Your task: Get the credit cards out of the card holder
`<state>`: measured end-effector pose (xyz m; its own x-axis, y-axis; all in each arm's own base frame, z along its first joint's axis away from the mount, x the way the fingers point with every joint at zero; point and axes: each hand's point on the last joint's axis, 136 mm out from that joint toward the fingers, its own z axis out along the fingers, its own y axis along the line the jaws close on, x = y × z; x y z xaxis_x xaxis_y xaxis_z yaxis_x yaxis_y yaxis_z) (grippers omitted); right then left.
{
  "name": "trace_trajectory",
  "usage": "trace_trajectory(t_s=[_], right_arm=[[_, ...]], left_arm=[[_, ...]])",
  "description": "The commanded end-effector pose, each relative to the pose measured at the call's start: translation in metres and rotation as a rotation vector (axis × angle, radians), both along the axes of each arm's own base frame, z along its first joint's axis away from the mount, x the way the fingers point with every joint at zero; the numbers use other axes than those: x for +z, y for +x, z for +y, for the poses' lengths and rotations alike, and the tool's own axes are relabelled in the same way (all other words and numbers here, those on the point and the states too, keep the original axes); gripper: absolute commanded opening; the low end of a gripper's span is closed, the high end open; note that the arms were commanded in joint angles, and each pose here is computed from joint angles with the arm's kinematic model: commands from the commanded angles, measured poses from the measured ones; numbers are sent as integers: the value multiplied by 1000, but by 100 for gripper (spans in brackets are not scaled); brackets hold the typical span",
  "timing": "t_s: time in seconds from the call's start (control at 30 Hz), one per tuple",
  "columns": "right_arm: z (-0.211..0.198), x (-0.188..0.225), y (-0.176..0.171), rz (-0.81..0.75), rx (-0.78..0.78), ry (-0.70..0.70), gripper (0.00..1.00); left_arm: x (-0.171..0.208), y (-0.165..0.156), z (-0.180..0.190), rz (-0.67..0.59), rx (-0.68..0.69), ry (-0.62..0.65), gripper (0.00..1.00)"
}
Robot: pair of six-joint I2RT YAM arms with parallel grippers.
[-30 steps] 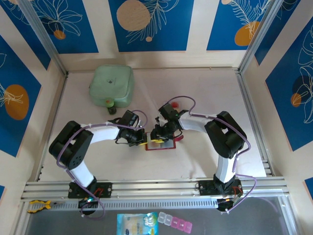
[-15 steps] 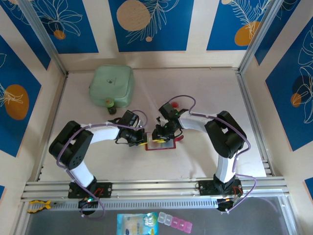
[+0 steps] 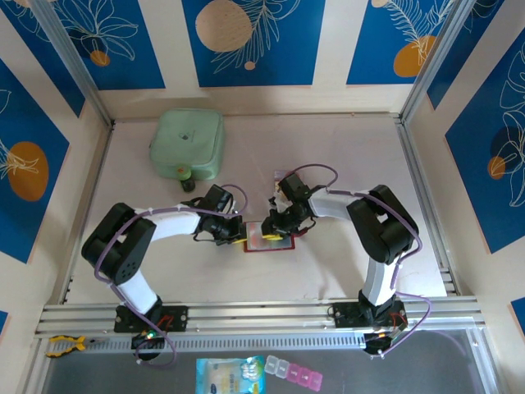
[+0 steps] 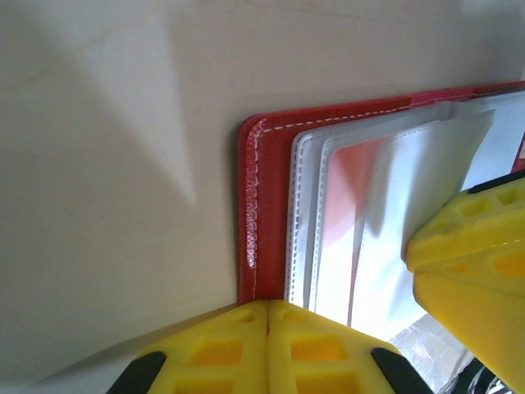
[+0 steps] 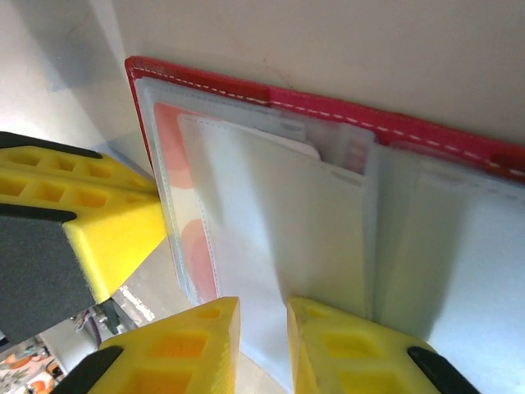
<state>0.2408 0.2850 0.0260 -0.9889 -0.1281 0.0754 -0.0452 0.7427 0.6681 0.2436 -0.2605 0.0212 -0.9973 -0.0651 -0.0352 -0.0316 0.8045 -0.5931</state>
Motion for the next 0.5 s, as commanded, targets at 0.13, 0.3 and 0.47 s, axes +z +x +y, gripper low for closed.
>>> trace_trajectory(t_s=[0.13,0.3,0.47], right_arm=[[-7,-2,-7,37,5,99,21],[-8,-7,-6,63,-15,152,20],[-12,-14,-8,84,-26,157,19]], left_arm=[[24,7,-1,-44,35,-4,15],[39,10,-20,-46,52,-100,21],[40,10,-37,-36,47,-133,27]])
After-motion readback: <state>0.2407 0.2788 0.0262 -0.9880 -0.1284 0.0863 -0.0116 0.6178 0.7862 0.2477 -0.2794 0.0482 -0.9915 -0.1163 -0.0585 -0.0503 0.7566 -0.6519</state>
